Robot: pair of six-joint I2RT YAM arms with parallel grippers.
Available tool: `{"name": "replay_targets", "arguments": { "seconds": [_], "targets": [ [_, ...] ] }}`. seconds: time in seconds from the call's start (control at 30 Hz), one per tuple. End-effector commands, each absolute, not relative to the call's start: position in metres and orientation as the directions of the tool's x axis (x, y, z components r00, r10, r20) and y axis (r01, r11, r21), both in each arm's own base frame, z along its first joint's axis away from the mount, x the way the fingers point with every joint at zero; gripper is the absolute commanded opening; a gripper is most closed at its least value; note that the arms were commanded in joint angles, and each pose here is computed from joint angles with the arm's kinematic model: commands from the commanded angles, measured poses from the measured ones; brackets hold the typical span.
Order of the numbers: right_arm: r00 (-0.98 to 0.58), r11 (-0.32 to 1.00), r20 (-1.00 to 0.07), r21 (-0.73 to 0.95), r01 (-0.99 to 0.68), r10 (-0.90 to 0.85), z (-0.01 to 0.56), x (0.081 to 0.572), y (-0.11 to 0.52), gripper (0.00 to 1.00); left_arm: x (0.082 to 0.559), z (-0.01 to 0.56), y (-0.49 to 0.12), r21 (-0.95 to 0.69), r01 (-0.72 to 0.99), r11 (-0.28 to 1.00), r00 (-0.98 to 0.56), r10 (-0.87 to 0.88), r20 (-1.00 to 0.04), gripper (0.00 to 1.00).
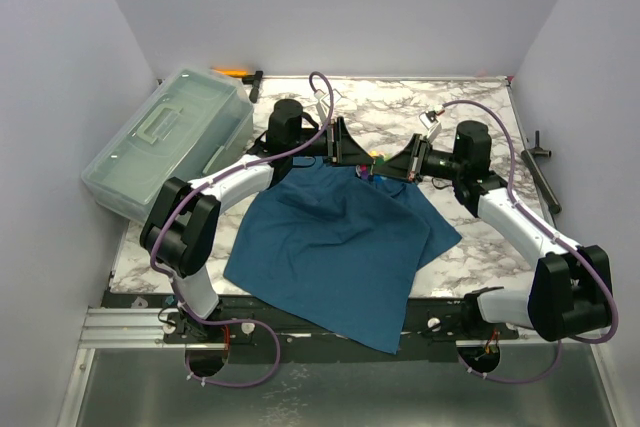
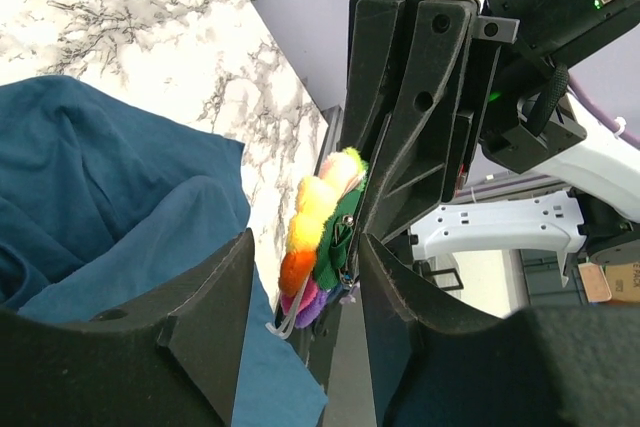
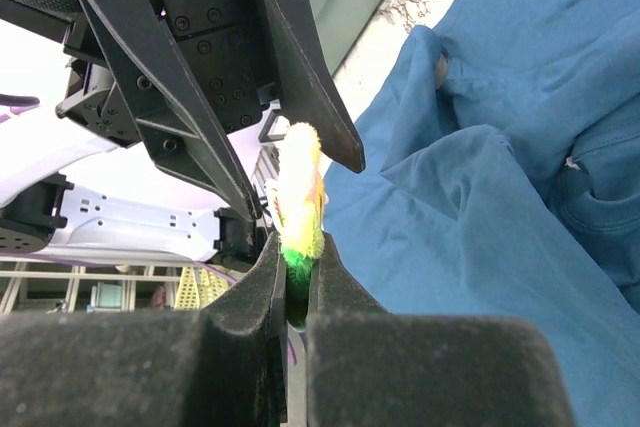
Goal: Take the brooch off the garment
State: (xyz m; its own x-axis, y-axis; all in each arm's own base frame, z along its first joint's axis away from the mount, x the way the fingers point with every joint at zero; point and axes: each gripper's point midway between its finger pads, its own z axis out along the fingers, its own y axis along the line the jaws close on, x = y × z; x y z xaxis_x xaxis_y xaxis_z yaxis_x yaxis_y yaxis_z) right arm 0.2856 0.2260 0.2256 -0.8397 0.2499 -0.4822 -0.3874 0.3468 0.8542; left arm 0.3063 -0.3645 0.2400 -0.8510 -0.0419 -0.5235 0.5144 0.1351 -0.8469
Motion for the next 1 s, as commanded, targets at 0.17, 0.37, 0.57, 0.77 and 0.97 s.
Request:
{"name": "replay_targets", "arguments": {
  "seconds": [0.17,0.37,0.57,0.77,0.97],
  "targets": [
    [-0.823,0.309,-0.497,0.856,-0.414,0.274,0.239,0.285,0.226,0.01,0.308,0.247,-0.366,-0.838,0.536,0.104,-0.839,-0.040,-0.542,0.47],
    [-0.820,0.304,-0.494,0.859,-0.411,0.288,0.242,0.288,0.224,0.01,0.308,0.246,-0.365,-0.838,0.535,0.105,-0.840,-0.042,-0.542,0.47],
    [-0.817,0.303,-0.497,0.858,-0.414,0.293,0.243,0.288,0.223,0.01,0.308,0.246,-0.365,-0.839,0.533,0.106,-0.841,-0.044,-0.540,0.47],
    [-0.814,0.298,-0.503,0.856,-0.422,0.292,0.245,0.287,0.223,0.01,0.308,0.247,-0.365,-0.838,0.537,0.103,-0.839,-0.041,-0.543,0.45],
    [-0.810,0.279,-0.515,0.851,-0.445,0.282,0.248,0.285,0.225,0.00,0.305,0.246,-0.368,-0.835,0.543,0.094,-0.836,-0.030,-0.547,0.43]
  ]
}}
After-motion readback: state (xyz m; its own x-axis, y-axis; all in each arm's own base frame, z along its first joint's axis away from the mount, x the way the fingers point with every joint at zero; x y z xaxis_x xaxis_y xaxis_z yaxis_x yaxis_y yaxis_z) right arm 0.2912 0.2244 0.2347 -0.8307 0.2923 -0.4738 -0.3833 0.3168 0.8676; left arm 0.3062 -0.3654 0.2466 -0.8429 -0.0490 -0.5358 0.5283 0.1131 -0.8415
